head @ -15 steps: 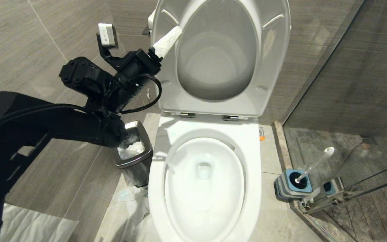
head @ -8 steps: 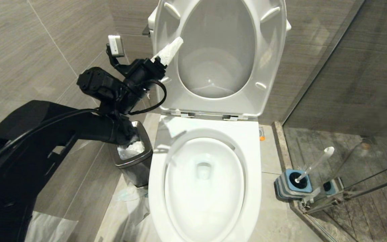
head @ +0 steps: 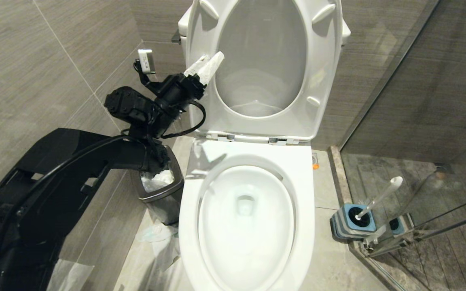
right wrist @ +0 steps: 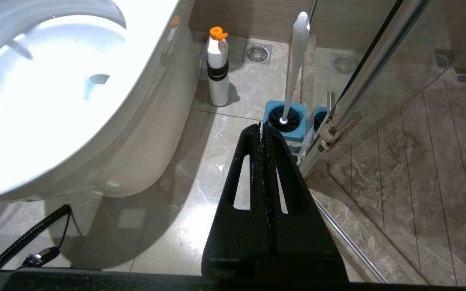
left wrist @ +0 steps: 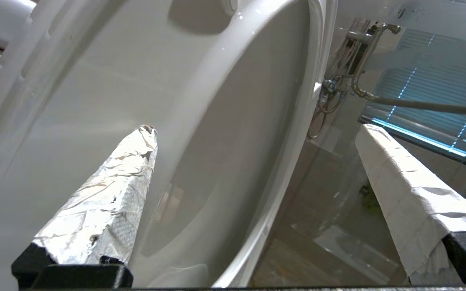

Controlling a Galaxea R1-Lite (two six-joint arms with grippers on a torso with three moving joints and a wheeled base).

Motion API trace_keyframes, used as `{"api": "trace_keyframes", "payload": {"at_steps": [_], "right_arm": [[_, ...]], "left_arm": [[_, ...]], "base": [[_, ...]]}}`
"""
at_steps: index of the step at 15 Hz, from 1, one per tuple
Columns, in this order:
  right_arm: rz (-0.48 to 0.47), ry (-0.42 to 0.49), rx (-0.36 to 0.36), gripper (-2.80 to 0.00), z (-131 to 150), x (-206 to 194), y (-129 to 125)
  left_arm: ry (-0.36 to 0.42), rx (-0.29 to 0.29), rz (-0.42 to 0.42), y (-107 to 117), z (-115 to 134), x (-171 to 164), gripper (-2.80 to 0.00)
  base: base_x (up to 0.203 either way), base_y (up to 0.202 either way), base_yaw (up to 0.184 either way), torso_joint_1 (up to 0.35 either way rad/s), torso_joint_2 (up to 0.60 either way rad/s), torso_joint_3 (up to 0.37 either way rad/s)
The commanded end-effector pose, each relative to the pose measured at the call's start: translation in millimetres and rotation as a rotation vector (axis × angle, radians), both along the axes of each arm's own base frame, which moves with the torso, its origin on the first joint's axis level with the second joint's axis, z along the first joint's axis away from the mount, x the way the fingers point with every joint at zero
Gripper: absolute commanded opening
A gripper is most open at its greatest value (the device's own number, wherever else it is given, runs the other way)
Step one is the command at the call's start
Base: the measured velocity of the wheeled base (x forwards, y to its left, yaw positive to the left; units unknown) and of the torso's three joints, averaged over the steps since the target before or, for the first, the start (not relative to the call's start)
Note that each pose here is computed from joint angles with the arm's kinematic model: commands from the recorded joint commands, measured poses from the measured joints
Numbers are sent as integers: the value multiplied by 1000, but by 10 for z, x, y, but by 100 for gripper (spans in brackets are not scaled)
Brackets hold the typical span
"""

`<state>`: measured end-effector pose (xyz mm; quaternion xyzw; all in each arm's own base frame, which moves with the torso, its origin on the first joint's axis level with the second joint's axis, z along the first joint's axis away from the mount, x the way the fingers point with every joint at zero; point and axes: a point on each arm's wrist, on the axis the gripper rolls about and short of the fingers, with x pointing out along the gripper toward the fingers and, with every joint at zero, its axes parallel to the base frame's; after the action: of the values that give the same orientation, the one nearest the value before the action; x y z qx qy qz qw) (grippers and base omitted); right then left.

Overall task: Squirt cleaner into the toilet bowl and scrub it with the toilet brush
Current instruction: Use the left hand to lift the toilet lid slightly

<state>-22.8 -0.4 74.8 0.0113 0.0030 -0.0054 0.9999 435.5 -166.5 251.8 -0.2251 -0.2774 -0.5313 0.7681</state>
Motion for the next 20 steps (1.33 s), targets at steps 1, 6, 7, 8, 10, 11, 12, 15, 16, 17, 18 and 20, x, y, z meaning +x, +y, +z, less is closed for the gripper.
{"api": "trace_keyframes", "payload": {"at_steps": [1, 6, 7, 8, 10, 11, 12, 15, 16, 17, 18, 20], "right_arm": [[0, 1, 0, -280, -4, 1, 0], [0, 1, 0, -280, -4, 1, 0], [0, 1, 0, -280, -4, 1, 0], [0, 1, 0, -280, -4, 1, 0], [0, 1, 0, -280, -4, 1, 0], [0, 1, 0, -280, -4, 1, 0], [0, 1, 0, -280, -4, 1, 0], [0, 1, 0, -280, -4, 1, 0], [0, 1, 0, -280, -4, 1, 0], [0, 1, 0, -280, -4, 1, 0], [0, 1, 0, -280, -4, 1, 0], [0, 1, 0, -280, -4, 1, 0]], "left_arm": [[-3, 6, 3, -24, -104, 75, 0], [0, 24, 38, 47, -148, 135, 0], [1, 25, 40, 54, -146, 140, 0], [3, 27, 41, 59, -154, 146, 0], [8, 29, 46, 78, -168, 160, 0], [13, 31, 45, 75, -186, 169, 0], [17, 34, 46, 78, -209, 182, 0], [28, 36, 57, 121, -253, 218, 0], [27, 35, 56, 115, -246, 212, 0], [25, 35, 56, 116, -236, 210, 0], [28, 36, 56, 115, -237, 212, 0], [30, 41, 58, 100, -236, 210, 0]], "base": [[0, 0, 0, 0, 0, 0], [0, 0, 0, 0, 0, 0], [0, 0, 0, 0, 0, 0], [0, 0, 0, 0, 0, 0], [0, 0, 0, 0, 0, 0], [0, 0, 0, 0, 0, 0], [0, 0, 0, 0, 0, 0], [0, 0, 0, 0, 0, 0], [0, 0, 0, 0, 0, 0], [0, 0, 0, 0, 0, 0], [0, 0, 0, 0, 0, 0], [0, 0, 0, 0, 0, 0]]}}
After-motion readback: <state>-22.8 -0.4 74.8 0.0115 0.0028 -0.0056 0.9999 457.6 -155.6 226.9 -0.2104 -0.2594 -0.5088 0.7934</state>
